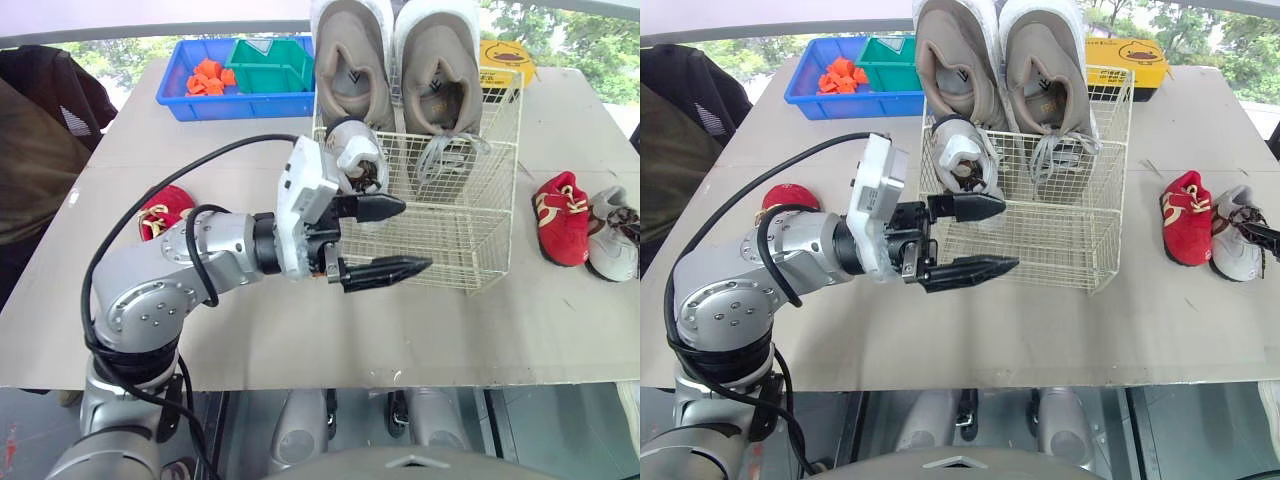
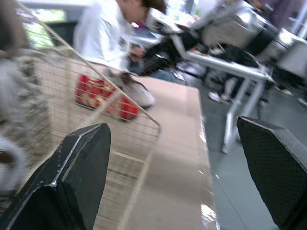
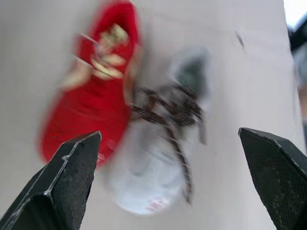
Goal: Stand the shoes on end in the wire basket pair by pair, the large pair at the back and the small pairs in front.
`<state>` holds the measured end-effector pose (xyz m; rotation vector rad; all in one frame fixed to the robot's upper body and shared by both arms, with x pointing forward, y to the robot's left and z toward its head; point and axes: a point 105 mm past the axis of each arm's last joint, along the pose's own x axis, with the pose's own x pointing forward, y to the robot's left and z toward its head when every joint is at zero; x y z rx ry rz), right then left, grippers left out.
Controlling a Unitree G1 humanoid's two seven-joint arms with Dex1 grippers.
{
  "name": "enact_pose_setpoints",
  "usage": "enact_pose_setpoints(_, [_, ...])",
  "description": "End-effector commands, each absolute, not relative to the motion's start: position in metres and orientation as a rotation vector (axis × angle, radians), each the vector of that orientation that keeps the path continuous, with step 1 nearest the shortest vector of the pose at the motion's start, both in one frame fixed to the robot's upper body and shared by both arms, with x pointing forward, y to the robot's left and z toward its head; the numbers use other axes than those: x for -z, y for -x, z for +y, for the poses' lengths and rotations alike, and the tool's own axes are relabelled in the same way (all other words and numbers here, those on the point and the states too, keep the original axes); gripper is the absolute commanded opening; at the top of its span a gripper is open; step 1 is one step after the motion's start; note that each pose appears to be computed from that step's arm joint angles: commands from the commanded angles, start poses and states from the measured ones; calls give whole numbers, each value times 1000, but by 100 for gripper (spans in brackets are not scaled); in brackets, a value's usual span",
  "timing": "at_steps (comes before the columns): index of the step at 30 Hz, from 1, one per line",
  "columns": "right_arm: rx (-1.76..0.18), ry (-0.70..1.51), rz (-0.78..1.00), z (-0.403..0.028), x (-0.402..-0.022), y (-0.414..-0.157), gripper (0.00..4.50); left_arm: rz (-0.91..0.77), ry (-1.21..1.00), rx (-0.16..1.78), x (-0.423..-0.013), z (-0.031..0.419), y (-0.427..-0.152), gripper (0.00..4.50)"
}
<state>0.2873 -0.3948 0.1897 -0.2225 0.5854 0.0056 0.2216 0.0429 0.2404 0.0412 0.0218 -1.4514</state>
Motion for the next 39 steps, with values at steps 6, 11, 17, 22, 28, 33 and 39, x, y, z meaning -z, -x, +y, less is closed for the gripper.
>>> enact_pose_setpoints(6, [-21,268,695,-412,-166,-317,450,-23,-135,1543,-245,42,-206,447])
enact_pose_setpoints(11, [7,264,731,-417,-153,-334,450,-39,-175,1518,-246,47,-205,447])
enact_pose_setpoints(17, [-3,270,809,-419,-137,-335,233,-38,-185,1505,-244,53,-203,450])
enact_pose_setpoints(22, [-14,229,794,-424,-140,-328,35,-37,-176,1521,-243,53,-204,450])
enact_pose_setpoints(28, [31,113,595,-434,-171,-312,4,-42,-178,1535,-244,54,-207,450])
enact_pose_setpoints(33, [2,74,187,-401,-230,-284,4,-45,-163,1565,-246,54,-212,450])
enact_pose_setpoints(39, [-336,-27,-405,-276,-309,-245,4,-84,-155,1569,-254,54,-221,450])
